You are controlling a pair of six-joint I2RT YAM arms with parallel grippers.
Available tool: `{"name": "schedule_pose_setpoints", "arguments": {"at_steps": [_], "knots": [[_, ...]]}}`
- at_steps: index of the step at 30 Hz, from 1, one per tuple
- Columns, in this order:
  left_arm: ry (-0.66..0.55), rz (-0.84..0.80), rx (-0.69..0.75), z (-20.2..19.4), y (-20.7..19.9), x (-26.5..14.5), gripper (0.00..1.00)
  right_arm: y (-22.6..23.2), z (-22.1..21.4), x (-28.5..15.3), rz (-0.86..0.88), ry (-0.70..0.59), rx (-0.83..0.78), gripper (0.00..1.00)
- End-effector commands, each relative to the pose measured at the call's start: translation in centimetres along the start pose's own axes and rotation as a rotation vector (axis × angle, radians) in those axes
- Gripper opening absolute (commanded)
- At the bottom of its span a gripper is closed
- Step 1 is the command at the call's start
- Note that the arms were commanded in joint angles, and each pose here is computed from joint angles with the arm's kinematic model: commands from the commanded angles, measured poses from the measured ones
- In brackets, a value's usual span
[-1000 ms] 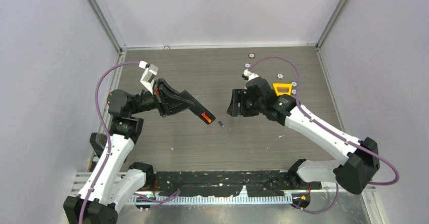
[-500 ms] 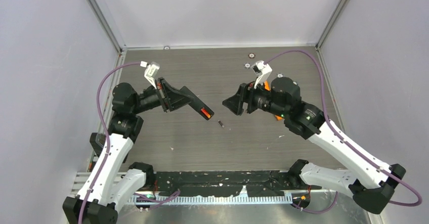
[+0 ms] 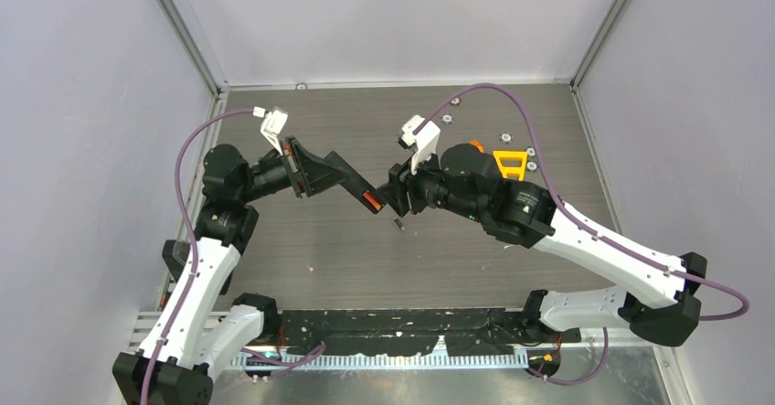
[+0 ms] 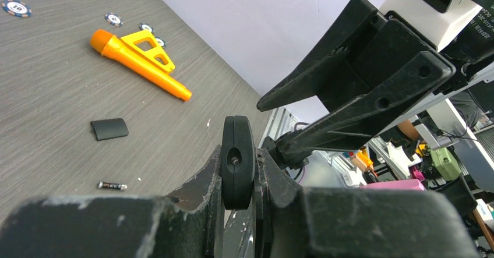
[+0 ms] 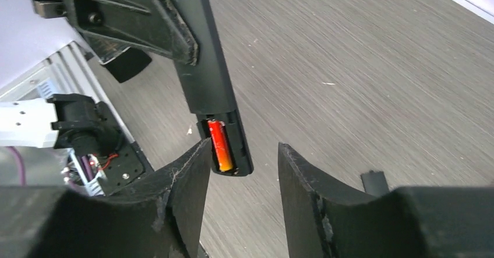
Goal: Load the batteries into the remote control
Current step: Adjust the remote control.
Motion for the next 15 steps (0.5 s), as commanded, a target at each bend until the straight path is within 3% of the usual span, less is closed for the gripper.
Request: {"name": "schedule_pose_setpoints", "arguments": {"at_steps": [1,9,15], "knots": [[-0.02,-0.01,0.031,1.1,-0.9,0.0,0.0,-0.1,2.0,0.0,-0.072,-0.038,-0.078,0.5],[-0.021,-0.003,0.0,1.5,-1.0,0.2,0.0,0.5,1.4,1.2,-0.082,0.008,-0.133,0.48],[-0.022,0.003,-0.012,1.6,-0.7,0.3,0.0,0.6,0.9,1.7,-0.084,0.034,-0.15,0.4]]}}
Point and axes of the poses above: each gripper's point midway between its finger pads, its own x axis out along the fingers, its own y axis along the line the jaws close on, z = x × y, the point moved 9 cm from there along -x, back along the fingers, and after that the axes turned 2 degrees about -x, right-handed, at the moved point
